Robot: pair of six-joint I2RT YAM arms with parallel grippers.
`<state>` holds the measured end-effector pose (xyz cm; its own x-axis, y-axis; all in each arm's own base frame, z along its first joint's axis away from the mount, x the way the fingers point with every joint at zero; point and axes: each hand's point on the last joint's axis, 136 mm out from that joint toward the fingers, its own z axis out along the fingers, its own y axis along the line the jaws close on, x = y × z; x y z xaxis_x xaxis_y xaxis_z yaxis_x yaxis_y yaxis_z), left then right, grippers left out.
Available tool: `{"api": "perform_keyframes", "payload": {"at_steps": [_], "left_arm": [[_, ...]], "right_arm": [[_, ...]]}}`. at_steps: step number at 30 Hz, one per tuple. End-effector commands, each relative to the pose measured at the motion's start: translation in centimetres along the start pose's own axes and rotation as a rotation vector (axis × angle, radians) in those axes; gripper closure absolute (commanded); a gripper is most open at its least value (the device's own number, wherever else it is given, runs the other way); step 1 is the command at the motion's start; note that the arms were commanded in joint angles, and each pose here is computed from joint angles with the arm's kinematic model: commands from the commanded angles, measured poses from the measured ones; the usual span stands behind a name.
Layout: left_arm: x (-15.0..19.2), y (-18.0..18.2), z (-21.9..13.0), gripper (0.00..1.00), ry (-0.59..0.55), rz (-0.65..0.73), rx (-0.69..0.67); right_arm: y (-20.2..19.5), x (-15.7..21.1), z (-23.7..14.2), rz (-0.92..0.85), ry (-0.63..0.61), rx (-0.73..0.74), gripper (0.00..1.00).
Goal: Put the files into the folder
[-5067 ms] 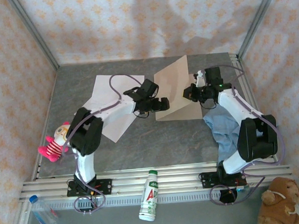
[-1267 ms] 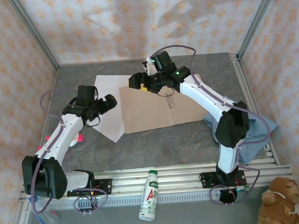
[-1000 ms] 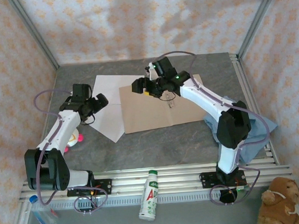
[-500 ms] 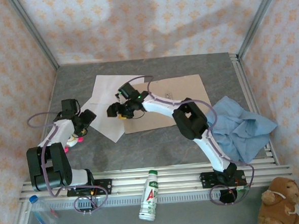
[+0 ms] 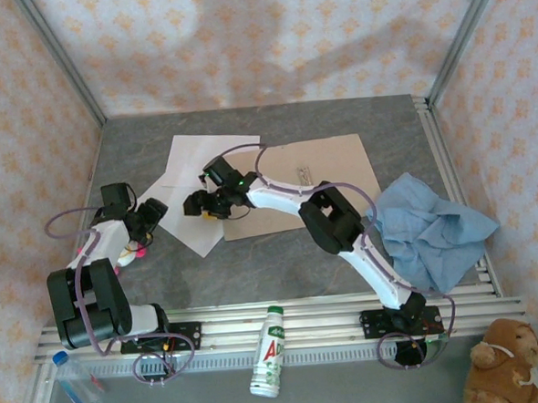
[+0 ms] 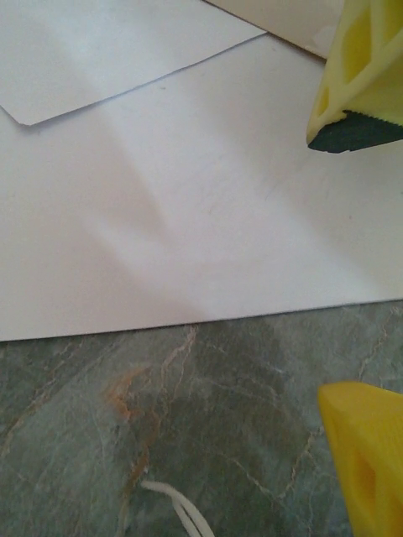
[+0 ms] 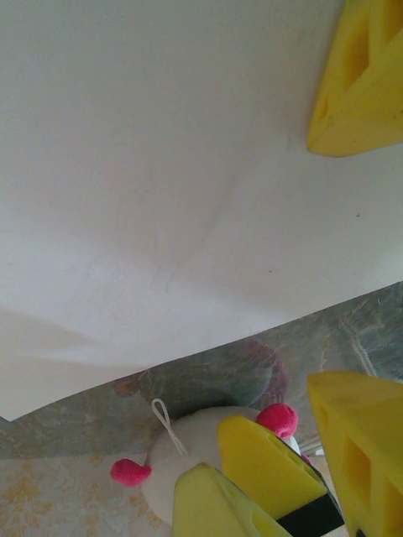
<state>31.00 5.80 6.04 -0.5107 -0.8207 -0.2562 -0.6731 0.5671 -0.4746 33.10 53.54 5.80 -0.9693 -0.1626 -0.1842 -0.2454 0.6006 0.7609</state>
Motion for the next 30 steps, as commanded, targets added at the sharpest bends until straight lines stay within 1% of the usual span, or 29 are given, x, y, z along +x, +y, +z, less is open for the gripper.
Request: {"api": "perform_keyframes", "payload": {"at_steps": [1,4,9,14,17,22,28,30], "left_arm": [[0.1,0.2,0.6,0.26,0.014,0.009,0.011],[-0.1,0.5,0.7,0.23,0.008,0.011,-0.008],[-0.2,1.9,0.8,0.13,0.000,0.022,-0.087],[-0.3,2.0,1.0,0.13,-0.009,0.010,-0.087],[-0.5,2.1,1.4,0.14,-0.008,0.013,-0.094],[-0.6,1.9,2.0,0.17,0.001,0.014,-0.085],[-1.0,1.4,2.2,0.18,-0.001,0.014,-0.066],[-1.0,1.4,2.3,0.18,0.002,0.013,-0.070]], "right_arm": [[0.7,1.3,1.4,0.022,0.006,-0.026,0.32],[1.3,2.3,1.8,0.046,0.014,-0.041,0.32],[2.4,3.1,1.9,0.114,-0.008,-0.101,0.32],[3.5,3.6,1.1,0.162,-0.033,-0.168,0.32],[4.5,3.6,-0.1,0.141,-0.044,-0.184,0.32],[5.3,3.3,-2.4,0.019,-0.056,-0.090,0.32],[2.9,1.9,-3.6,-0.053,-0.065,0.061,0.32],[2.2,2.0,-3.5,-0.054,-0.050,0.085,0.32]]}}
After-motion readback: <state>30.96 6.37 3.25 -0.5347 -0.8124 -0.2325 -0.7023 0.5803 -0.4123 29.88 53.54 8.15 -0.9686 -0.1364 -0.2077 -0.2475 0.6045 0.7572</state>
